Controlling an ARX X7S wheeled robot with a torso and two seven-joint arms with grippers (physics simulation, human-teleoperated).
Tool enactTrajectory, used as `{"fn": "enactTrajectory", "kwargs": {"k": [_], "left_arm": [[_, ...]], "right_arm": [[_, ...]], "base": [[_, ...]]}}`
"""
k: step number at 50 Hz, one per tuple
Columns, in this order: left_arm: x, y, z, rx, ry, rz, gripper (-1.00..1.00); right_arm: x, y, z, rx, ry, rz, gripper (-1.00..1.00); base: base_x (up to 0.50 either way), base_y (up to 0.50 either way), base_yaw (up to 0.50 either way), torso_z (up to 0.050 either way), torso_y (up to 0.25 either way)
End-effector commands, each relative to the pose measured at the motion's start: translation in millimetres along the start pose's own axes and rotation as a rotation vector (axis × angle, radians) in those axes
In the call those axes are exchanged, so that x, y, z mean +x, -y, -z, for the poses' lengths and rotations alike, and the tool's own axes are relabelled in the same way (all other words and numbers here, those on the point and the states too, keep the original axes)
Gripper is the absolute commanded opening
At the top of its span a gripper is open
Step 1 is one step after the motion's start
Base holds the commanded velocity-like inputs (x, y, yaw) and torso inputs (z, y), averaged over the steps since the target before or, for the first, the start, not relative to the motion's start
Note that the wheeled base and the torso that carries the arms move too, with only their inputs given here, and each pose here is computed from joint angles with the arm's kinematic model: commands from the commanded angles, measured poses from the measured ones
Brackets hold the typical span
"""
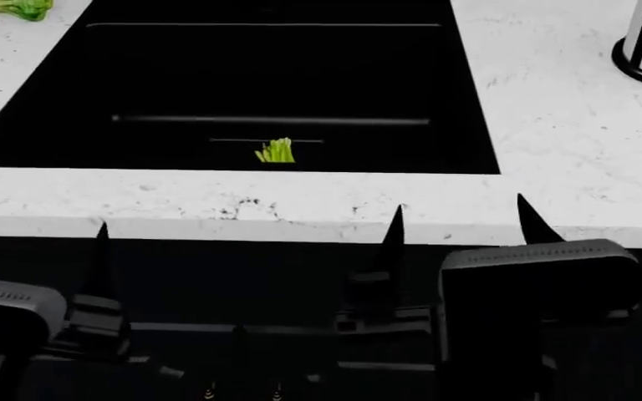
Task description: Pick the asparagus from the sink and place it on the plate located on the counter
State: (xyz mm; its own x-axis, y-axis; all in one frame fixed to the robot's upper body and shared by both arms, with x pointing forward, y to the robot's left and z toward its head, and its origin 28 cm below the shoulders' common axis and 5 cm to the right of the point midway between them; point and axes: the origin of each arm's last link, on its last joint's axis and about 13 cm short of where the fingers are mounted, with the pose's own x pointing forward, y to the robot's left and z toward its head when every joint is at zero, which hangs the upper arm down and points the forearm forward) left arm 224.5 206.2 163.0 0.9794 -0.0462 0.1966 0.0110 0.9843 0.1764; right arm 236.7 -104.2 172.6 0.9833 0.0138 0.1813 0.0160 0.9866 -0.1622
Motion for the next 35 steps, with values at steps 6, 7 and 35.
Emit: {"fn": "enactTrajectory", "kwargs": {"k": [6,7,35], "left_arm": [[1.5,-5.6,-4.6,0.026,0.010,-0.003,1.00],[1.6,-5.6,-4.7,0.027,0.010,-0.002,1.00],[0.8,-5.6,-9.6,0.042,0.003,-0.004,1.00]], "right_arm": [[9.2,-1.6,-7.3,-0.090,0.026,0.061,1.00],[9.3,-1.4,-8.1,-0.070,0.027,0.045,1.00],[4.4,5.1,-17.3,0.011,0.060,0.080,1.00]], "base": [[0.00,0.00,0.00,0.050,0.000],[0.00,0.00,0.00,0.050,0.000],[0.00,0.15,0.00,0.036,0.000]]}}
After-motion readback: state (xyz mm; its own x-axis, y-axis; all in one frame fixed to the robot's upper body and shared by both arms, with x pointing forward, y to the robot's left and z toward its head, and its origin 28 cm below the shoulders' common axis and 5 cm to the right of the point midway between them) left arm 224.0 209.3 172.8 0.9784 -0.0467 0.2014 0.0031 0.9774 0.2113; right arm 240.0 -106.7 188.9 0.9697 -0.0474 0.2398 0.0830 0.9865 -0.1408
